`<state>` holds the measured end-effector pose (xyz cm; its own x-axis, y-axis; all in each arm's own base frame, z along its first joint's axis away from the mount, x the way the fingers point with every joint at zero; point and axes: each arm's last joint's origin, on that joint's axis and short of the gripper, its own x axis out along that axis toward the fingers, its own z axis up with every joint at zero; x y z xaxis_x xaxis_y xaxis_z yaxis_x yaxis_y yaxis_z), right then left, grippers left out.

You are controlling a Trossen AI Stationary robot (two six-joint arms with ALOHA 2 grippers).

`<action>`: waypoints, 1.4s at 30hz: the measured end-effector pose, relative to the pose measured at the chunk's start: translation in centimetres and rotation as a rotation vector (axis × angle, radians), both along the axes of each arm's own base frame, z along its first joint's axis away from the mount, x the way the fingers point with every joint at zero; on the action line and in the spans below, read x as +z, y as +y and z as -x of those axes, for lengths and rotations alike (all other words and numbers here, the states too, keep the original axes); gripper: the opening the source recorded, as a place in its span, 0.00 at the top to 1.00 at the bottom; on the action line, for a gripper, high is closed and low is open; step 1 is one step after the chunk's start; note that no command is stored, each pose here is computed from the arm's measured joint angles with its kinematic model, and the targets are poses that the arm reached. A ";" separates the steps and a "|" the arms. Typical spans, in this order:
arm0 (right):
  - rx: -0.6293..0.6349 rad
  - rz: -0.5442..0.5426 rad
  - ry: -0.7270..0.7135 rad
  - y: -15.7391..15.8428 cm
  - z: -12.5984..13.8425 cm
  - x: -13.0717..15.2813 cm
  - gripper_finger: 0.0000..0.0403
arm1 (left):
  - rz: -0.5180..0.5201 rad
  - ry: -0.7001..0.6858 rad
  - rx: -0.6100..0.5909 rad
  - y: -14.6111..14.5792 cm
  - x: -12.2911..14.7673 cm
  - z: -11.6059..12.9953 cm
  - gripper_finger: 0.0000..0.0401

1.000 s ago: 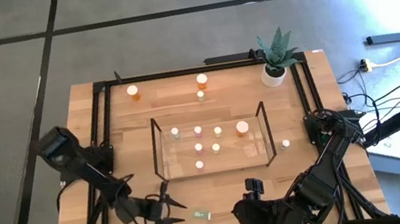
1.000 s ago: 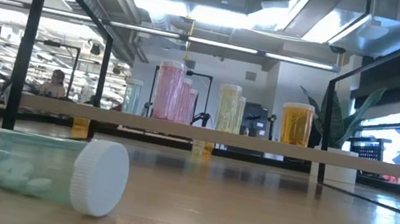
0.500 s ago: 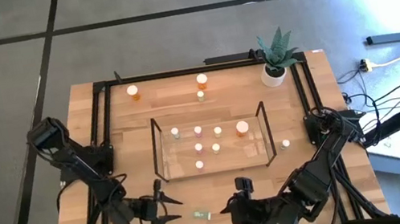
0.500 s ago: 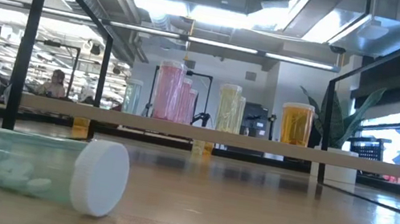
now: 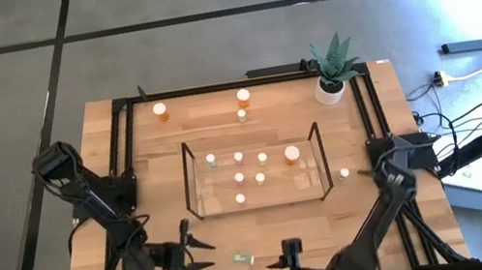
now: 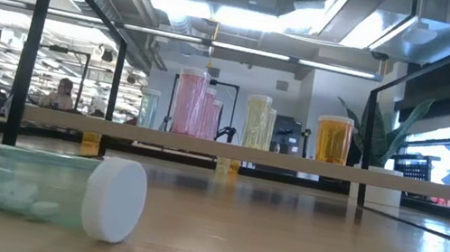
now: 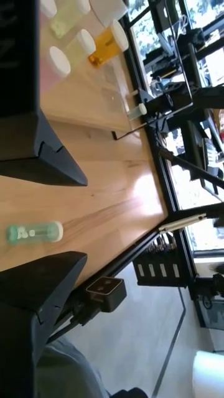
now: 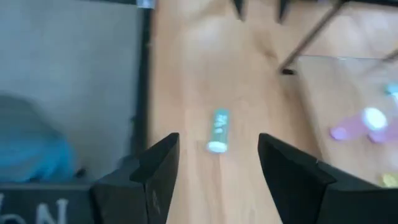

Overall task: Pick and place medicine bottles onto shelf by color
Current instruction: Put the bottom blue pill bottle on the shelf aligned with the other blue pill bottle

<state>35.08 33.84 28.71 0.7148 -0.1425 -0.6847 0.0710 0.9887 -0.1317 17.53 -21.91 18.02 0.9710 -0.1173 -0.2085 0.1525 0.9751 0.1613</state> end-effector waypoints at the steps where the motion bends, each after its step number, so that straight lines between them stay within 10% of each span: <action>1: -0.034 0.020 -0.007 0.3 -0.1 -1.0 0.46 | 0.000 0.000 -0.004 -0.1 0.0 0.1 0.56; 19: -0.289 0.065 -0.015 1.3 -3.3 -12.6 0.46 | 0.013 -0.004 -0.011 -0.2 0.1 0.3 0.56; 32: -0.211 0.043 0.139 -0.6 -4.8 -12.2 0.46 | 0.014 -0.004 -0.010 -0.2 0.1 0.3 0.56; 42: -0.302 0.238 0.079 -1.0 3.0 -3.7 0.46 | 0.013 -0.010 0.017 -0.1 0.1 0.2 0.56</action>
<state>32.10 32.88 24.96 0.5625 -0.5003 -0.6582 0.3350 0.8658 -0.3718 17.29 -22.06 18.09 0.9749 -0.1036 -0.1971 0.1345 0.9794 0.1504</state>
